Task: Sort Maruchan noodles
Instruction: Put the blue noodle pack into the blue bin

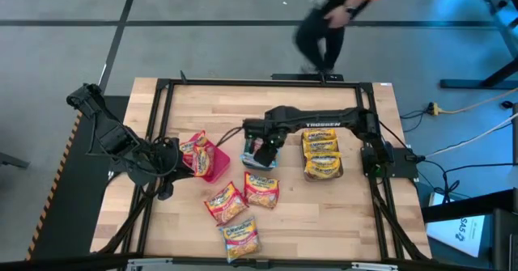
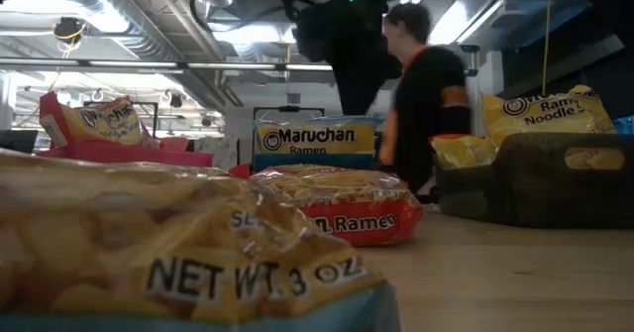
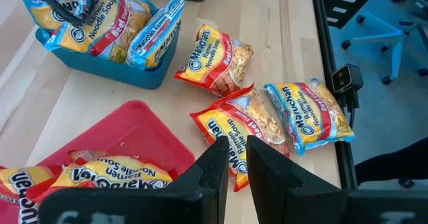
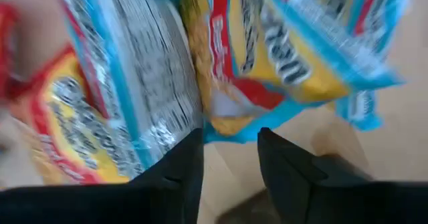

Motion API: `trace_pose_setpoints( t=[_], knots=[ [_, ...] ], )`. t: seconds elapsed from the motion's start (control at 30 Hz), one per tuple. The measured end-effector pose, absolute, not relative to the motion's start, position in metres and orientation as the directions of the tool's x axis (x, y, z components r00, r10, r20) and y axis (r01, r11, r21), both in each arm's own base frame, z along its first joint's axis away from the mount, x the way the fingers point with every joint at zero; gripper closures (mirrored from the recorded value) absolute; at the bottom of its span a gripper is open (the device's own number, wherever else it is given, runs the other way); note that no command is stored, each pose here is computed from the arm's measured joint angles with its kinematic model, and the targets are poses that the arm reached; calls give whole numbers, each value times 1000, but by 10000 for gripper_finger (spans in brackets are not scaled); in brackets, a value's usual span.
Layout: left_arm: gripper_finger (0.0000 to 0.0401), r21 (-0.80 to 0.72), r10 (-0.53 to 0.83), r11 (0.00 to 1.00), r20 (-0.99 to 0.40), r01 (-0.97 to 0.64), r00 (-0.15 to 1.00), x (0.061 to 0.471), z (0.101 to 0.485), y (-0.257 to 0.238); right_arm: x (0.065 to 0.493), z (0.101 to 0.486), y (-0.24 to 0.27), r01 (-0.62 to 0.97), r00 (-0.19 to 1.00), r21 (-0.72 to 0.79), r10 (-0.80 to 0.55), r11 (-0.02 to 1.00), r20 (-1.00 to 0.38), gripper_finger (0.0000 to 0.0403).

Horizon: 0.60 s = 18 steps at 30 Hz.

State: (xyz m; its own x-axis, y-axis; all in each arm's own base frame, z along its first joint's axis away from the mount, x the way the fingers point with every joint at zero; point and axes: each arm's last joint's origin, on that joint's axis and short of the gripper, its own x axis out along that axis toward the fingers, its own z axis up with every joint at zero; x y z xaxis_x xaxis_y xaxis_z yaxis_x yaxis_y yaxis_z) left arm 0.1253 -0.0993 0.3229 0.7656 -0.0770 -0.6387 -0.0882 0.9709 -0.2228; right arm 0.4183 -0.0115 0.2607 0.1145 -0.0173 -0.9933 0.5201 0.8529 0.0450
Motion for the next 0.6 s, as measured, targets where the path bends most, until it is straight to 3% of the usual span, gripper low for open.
trace_pose_setpoints(
  t=[0.3, 0.6],
  knots=[
    [354, -215, -72, 973, -645, -90, 761, 125, 322, -99, 421, 236, -13, 520, 125, 26, -46, 853, -991, 332],
    [354, -214, -72, 973, -646, -89, 760, 125, 322, -99, 419, 200, -10, 512, 131, 97, 34, 854, -991, 347]
  ],
)
